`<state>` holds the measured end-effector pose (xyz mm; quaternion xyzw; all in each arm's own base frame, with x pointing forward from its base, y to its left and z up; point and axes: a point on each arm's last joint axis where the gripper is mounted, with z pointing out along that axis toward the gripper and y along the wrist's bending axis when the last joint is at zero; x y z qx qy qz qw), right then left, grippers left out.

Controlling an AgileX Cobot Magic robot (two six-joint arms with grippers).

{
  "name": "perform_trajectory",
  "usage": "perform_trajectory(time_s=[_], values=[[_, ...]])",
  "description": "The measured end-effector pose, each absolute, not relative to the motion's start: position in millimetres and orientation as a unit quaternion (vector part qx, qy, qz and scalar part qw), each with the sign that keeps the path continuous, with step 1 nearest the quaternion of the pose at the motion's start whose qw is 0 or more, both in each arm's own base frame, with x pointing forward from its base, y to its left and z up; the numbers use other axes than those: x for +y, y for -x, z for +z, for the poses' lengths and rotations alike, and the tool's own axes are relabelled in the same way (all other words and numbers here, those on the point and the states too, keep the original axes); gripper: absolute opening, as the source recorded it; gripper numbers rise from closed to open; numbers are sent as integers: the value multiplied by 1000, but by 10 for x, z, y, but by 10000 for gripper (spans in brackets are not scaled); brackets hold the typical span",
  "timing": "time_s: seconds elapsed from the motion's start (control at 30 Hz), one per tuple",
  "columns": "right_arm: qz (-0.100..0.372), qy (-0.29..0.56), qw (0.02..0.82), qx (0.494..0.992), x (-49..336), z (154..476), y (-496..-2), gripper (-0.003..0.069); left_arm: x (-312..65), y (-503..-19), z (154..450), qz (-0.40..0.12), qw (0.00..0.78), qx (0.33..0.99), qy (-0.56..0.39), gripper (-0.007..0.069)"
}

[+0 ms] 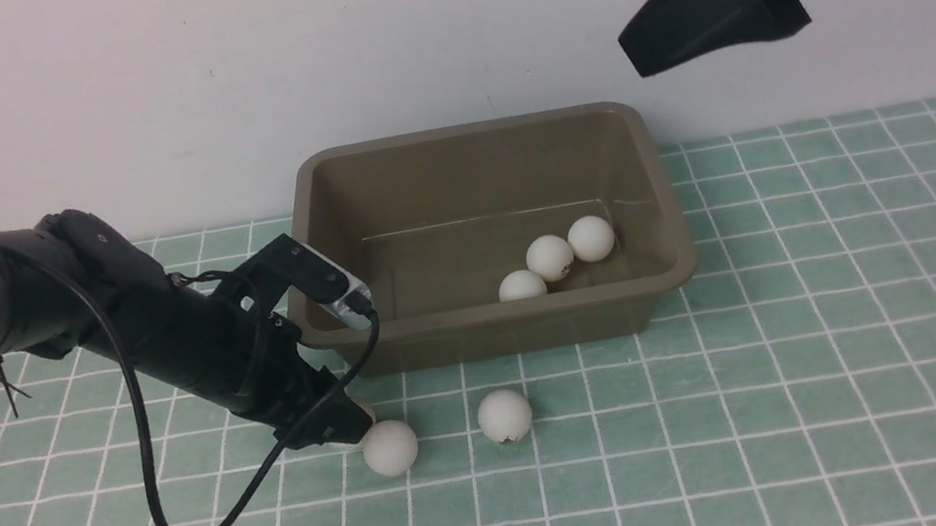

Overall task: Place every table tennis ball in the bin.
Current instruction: Use the left arm to clamp the table tennis ball closest to it

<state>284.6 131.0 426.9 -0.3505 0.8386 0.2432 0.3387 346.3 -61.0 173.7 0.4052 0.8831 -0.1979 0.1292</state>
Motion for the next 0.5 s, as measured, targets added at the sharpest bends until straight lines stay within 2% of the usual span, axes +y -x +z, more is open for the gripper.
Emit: perform_trajectory(time_s=[0.17, 0.33, 0.5], values=[[243, 351, 339, 839, 1310, 4269, -2846, 421, -501, -3417, 2054, -202, 173, 886, -381, 352], [244, 350, 339, 839, 1310, 4269, -2846, 421, -655, -3517, 2343, -257, 302, 826, -402, 352], [244, 350, 339, 839, 1310, 4269, -2846, 421, -702, -3758, 2374, -250, 422, 781, -387, 352]])
